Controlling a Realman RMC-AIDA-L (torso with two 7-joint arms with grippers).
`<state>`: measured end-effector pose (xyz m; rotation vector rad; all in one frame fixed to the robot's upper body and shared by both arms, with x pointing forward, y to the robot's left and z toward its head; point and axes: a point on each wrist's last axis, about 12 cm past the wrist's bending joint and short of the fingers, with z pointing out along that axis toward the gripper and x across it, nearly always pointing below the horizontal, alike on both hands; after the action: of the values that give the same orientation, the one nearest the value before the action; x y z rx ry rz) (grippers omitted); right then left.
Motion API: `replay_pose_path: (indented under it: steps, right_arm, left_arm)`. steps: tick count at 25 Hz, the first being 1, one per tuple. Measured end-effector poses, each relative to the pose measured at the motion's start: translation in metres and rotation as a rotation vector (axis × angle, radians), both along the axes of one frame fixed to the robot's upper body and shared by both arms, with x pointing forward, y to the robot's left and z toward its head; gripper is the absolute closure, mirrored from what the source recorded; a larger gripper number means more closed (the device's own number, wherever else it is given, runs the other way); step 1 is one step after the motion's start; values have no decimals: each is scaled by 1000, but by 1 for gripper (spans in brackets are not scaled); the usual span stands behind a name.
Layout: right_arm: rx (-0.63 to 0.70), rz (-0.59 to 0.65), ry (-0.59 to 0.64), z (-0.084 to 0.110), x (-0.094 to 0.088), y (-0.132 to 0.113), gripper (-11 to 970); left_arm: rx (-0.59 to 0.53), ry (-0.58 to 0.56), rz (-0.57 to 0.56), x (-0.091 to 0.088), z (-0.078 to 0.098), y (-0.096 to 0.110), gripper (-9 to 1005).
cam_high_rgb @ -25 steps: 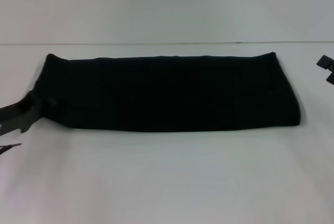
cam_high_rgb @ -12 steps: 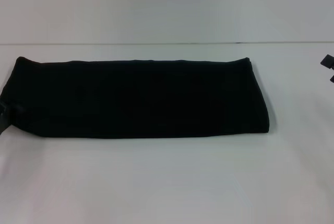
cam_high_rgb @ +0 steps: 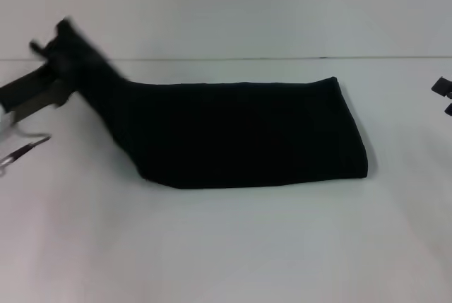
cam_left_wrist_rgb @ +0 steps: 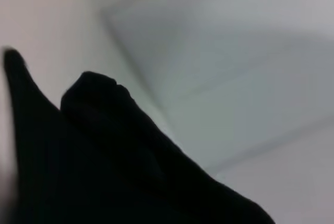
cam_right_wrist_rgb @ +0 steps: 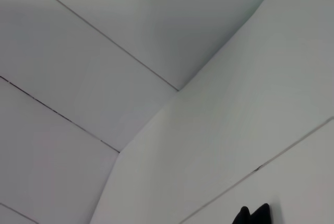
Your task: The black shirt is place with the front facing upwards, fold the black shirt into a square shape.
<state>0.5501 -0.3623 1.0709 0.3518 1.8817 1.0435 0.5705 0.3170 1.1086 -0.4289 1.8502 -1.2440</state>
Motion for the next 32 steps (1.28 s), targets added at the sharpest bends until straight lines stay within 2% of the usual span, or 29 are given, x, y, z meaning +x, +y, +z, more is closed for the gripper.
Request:
replay_pose_path:
  steps: [5, 10, 15, 18, 23, 27, 30, 32]
  right_arm:
    - [2, 6, 4, -1, -1, 1, 35]
    - [4, 12, 6, -3, -2, 3, 35]
    - [5, 18, 9, -4, -2, 4, 35]
    - [4, 28, 14, -5, -2, 7, 34]
    - [-2, 34, 20, -6, -2, 8, 34]
    - [-3, 33, 23, -7, -3, 7, 34]
    - [-6, 30, 26, -6, -3, 5, 34]
    - [-13, 36, 31, -6, -2, 4, 34]
  left_arm:
    - [27, -75, -189, 25, 23, -52, 956]
    - [127, -114, -352, 46, 36, -115, 955]
    - [275, -117, -475, 58, 35, -177, 954]
    - [390, -107, -543, 59, 25, -213, 953]
    - [561, -131, -663, 50, 11, -248, 952]
    - [645, -179, -789, 37, 10, -263, 925]
    - [649, -217, -902, 28, 18, -260, 886]
    - [618, -232, -911, 28, 26, -249, 859]
